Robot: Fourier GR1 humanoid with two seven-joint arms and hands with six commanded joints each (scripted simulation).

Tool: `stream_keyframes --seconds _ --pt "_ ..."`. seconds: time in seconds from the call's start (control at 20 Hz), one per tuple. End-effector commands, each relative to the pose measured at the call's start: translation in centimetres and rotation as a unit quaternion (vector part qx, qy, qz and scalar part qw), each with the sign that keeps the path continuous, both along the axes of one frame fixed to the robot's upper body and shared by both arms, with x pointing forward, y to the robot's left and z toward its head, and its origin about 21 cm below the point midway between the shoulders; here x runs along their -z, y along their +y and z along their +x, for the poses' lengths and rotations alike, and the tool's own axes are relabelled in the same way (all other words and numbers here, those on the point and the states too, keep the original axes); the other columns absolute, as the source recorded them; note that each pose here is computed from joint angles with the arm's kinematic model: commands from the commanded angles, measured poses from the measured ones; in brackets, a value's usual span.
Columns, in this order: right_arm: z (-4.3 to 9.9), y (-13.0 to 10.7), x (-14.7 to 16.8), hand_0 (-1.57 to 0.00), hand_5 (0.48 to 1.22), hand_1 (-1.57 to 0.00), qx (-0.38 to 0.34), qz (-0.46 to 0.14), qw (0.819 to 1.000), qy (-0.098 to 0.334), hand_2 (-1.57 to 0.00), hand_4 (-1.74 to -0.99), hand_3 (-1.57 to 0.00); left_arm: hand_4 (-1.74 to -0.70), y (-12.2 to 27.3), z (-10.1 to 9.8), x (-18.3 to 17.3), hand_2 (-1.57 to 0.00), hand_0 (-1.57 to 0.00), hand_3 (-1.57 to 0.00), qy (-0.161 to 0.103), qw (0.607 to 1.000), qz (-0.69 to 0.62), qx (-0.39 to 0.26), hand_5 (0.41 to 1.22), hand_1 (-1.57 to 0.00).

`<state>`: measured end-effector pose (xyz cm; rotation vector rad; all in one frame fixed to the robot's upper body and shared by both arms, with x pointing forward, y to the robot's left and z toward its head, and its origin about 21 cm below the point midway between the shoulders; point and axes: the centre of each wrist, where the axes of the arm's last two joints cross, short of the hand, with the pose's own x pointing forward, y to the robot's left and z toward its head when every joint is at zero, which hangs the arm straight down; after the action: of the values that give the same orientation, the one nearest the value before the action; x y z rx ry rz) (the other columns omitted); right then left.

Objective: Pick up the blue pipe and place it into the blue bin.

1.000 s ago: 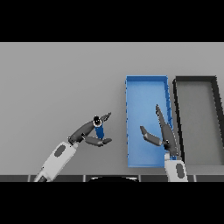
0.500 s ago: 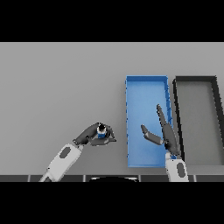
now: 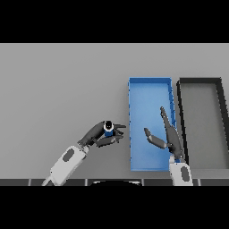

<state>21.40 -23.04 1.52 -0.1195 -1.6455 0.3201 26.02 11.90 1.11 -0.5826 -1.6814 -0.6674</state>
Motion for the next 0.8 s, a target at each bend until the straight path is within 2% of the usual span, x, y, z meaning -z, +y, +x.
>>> stream_keyframes --seconds 0.0,0.1,0.2,0.45,0.65,0.75 --pt "0.3 -0.1 0.0 0.00 0.603 0.00 0.004 -0.002 1.000 0.005 0.00 -1.172 0.00 -1.73 -0.2 0.0 -0.5 -1.54 -1.53 -1.46 -0.004 1.000 -0.004 0.005 1.208 -1.54" --pt "0.2 -0.1 0.3 0.00 0.600 0.00 0.003 -0.002 1.000 0.004 0.00 -1.157 0.00 -1.73 -0.6 0.3 -2.0 -1.55 -1.55 -1.48 -0.011 1.000 -0.004 0.016 1.213 -1.55" --pt "0.2 -0.6 0.1 0.00 0.601 0.00 0.005 -0.006 1.000 -0.003 0.00 -1.144 0.00 -1.74 -1.1 -0.3 -2.7 -1.56 -1.56 -1.49 -0.011 1.000 0.003 0.027 1.216 -1.56" --pt "0.2 -0.5 0.2 0.00 0.605 0.00 0.006 -0.005 1.000 -0.006 0.00 -1.127 0.00 -1.74 -1.4 -0.6 -3.1 -1.57 -1.57 -1.50 -0.007 0.999 0.026 0.028 1.219 -1.57" --pt "-0.5 -0.1 0.7 0.00 0.605 0.00 0.009 0.004 1.000 0.010 0.00 -1.178 0.00 -1.74 -1.3 -0.5 -3.2 -1.57 -1.57 -1.49 -0.011 0.999 0.028 0.025 1.219 -1.57" --pt "-0.9 -0.6 0.4 0.00 0.615 0.00 0.000 0.022 1.000 -0.005 0.00 -1.186 0.00 -1.74 -1.4 -0.6 -3.1 -1.57 -1.57 -1.50 -0.002 0.999 0.035 0.030 1.220 -1.57"
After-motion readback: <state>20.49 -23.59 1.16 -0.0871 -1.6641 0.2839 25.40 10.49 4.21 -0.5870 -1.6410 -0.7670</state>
